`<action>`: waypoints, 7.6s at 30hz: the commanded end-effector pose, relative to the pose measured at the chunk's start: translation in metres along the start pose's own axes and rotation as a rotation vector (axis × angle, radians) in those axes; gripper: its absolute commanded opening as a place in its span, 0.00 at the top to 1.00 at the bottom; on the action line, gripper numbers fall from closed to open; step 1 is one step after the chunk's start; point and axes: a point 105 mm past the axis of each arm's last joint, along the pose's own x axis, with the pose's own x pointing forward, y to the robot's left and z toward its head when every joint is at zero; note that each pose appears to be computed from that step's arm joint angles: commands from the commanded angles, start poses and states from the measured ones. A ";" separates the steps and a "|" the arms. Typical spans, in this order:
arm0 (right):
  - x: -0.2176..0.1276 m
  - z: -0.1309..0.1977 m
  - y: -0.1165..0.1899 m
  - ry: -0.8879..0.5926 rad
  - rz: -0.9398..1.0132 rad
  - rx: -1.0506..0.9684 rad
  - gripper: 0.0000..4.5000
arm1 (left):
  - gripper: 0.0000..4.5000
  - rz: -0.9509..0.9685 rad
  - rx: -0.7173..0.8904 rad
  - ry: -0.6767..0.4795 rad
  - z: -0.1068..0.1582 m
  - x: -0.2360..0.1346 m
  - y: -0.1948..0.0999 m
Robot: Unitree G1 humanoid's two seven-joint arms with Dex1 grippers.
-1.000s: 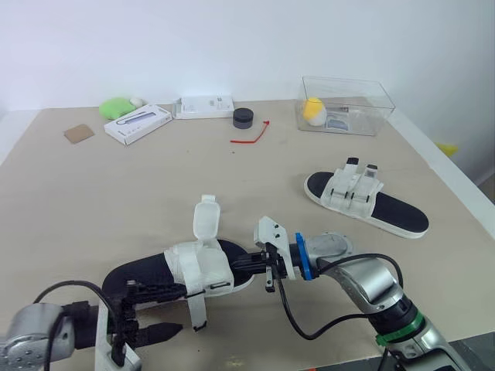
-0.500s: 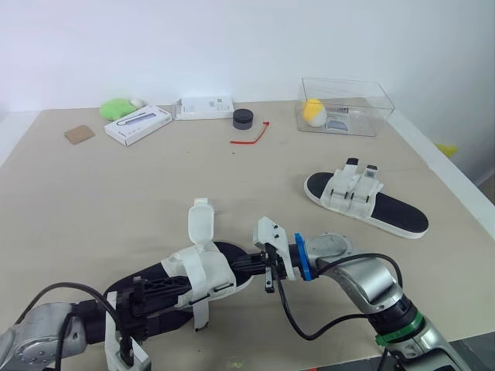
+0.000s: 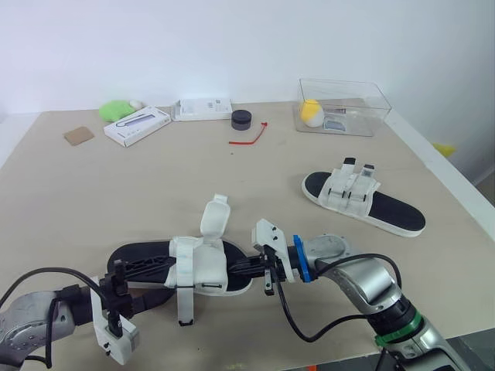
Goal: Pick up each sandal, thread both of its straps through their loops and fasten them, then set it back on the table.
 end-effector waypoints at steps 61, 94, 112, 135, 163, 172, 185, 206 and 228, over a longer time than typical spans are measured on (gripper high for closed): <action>0.005 0.000 0.001 0.013 0.034 0.031 1.00 | 0.98 0.054 -0.001 -0.426 0.066 0.008 -0.035; 0.010 0.002 -0.001 -0.005 0.027 0.036 1.00 | 0.98 0.117 -1.808 -0.373 -0.013 0.040 0.128; 0.013 0.004 0.000 -0.017 0.024 0.038 1.00 | 0.98 0.034 -2.236 -0.460 -0.050 0.028 0.108; 0.012 0.003 0.002 -0.019 0.017 0.046 1.00 | 0.98 -0.089 -2.172 -0.358 -0.090 0.038 0.076; 0.013 0.004 0.003 -0.028 -0.003 0.055 1.00 | 0.98 -0.129 -2.165 -0.150 -0.106 0.056 0.020; 0.013 0.004 0.002 -0.029 -0.008 0.053 1.00 | 0.98 -0.158 -2.111 -0.102 -0.107 0.059 0.003; 0.013 0.004 0.001 -0.034 -0.009 0.053 1.00 | 0.65 -0.241 -2.083 -0.081 -0.100 0.055 -0.004; 0.014 0.005 0.000 -0.036 -0.008 0.052 1.00 | 0.01 -0.006 -1.715 -0.070 -0.132 0.069 0.048; 0.015 0.007 -0.002 -0.047 -0.017 0.044 1.00 | 0.48 -0.082 -1.370 -0.103 -0.128 0.115 0.047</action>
